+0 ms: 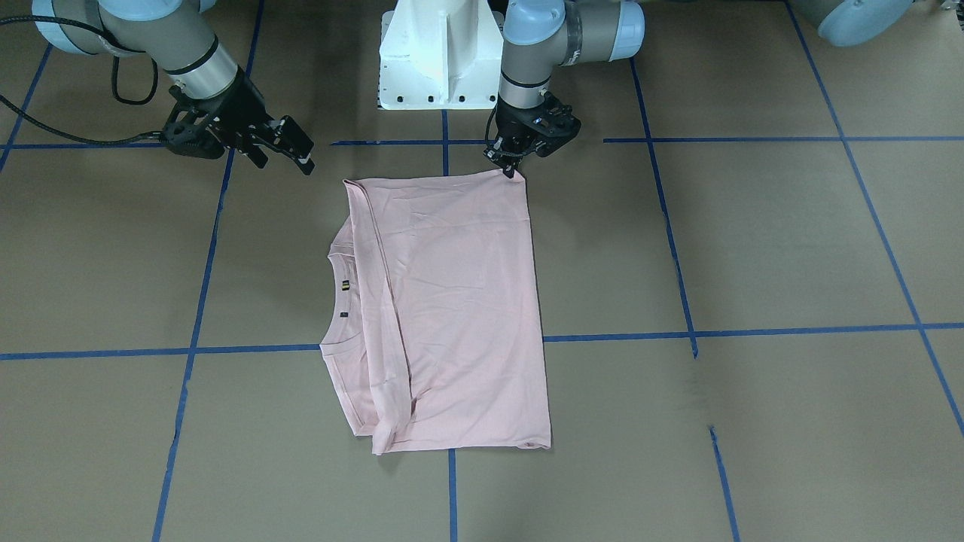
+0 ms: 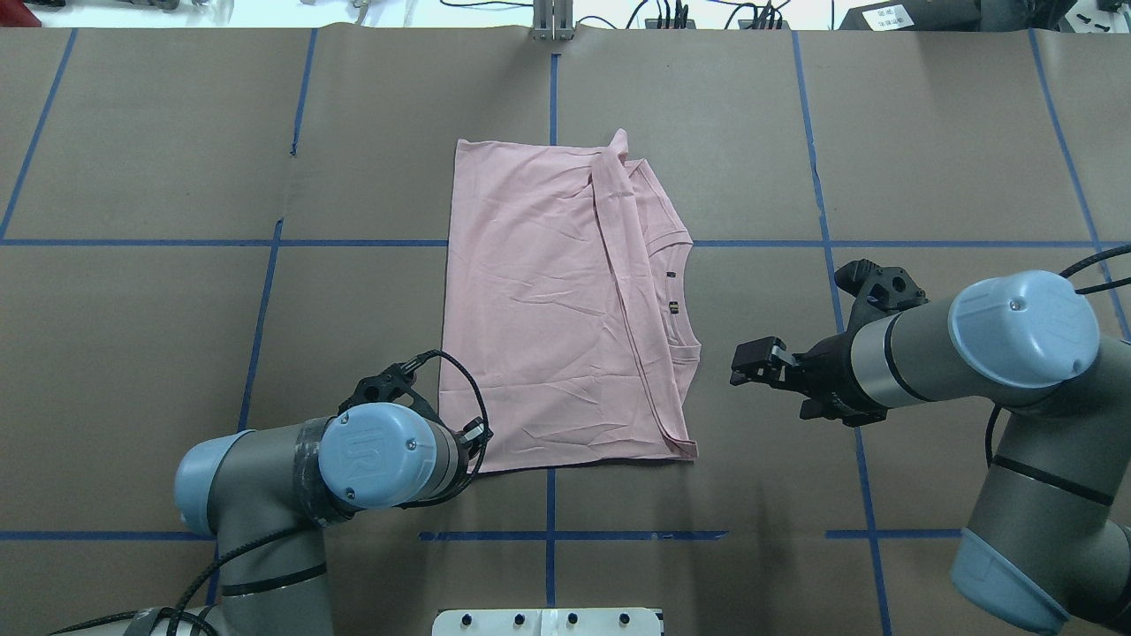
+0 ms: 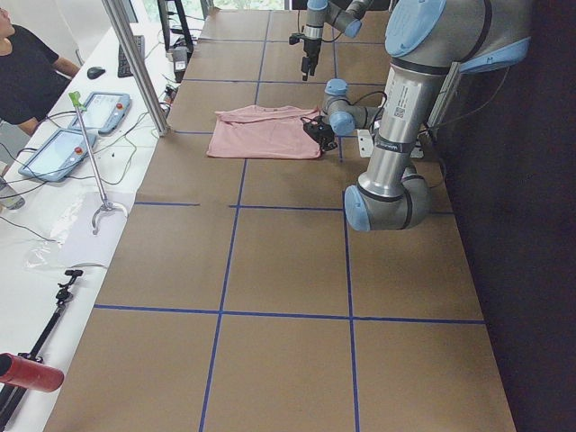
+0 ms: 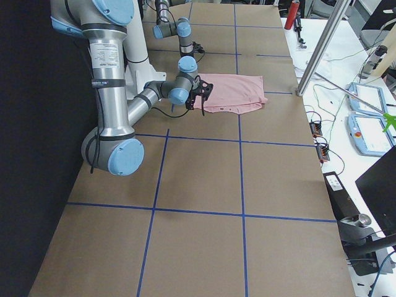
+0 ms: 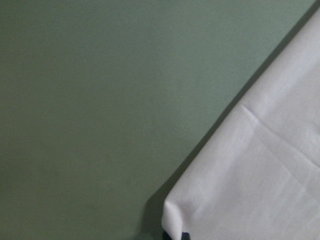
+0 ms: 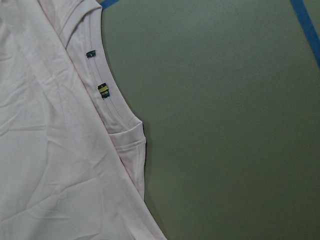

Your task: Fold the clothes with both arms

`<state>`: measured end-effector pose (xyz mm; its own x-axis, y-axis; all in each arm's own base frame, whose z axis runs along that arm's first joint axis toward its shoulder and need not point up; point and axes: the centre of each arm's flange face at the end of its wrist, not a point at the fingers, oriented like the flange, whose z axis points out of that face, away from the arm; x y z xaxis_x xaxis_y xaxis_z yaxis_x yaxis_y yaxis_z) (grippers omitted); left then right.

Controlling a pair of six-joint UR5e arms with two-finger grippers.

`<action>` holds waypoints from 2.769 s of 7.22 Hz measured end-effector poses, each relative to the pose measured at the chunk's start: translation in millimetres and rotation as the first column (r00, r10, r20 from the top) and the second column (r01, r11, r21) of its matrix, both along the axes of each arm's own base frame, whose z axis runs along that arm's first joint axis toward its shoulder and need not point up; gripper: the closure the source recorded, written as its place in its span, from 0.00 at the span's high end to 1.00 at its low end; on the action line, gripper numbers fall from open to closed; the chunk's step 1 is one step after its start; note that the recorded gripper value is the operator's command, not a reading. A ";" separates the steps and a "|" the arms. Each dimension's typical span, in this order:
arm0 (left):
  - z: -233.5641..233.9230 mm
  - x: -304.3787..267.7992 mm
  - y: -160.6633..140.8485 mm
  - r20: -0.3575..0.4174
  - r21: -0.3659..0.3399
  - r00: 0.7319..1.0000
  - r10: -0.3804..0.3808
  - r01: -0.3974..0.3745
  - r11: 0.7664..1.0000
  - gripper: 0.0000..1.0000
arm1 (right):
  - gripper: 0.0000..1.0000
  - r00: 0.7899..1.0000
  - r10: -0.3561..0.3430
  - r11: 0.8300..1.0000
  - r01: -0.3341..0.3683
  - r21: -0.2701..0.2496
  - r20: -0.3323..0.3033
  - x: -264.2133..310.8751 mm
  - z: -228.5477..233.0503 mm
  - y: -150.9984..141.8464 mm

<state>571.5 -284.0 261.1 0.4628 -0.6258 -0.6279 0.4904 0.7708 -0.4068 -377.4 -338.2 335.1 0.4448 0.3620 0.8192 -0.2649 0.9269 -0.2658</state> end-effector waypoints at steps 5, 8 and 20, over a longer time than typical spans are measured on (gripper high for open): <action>-17.5 -23.9 -13.2 -0.012 0.052 1.000 0.009 -0.009 0.999 0.00 | 1.00 0.983 0.027 0.997 -0.039 -0.061 -0.180 -106.4 -39.4 4.5; -18.9 -28.1 -19.1 -0.012 0.065 1.000 0.011 -0.011 0.998 0.00 | 1.00 0.974 0.017 0.996 -0.036 -0.080 -0.227 -158.4 -35.6 18.3; -20.2 -33.4 -23.5 -0.013 0.074 1.000 0.008 -0.007 0.997 0.00 | 1.00 0.962 0.010 0.991 -0.047 -0.129 -0.273 -189.9 -28.9 -7.1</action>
<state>538.2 -307.5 240.9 0.4587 -0.5736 -0.6787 0.4791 0.8029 -0.3548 -567.3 -345.4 306.2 0.6315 0.4750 0.6128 -0.3699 0.8792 -0.3003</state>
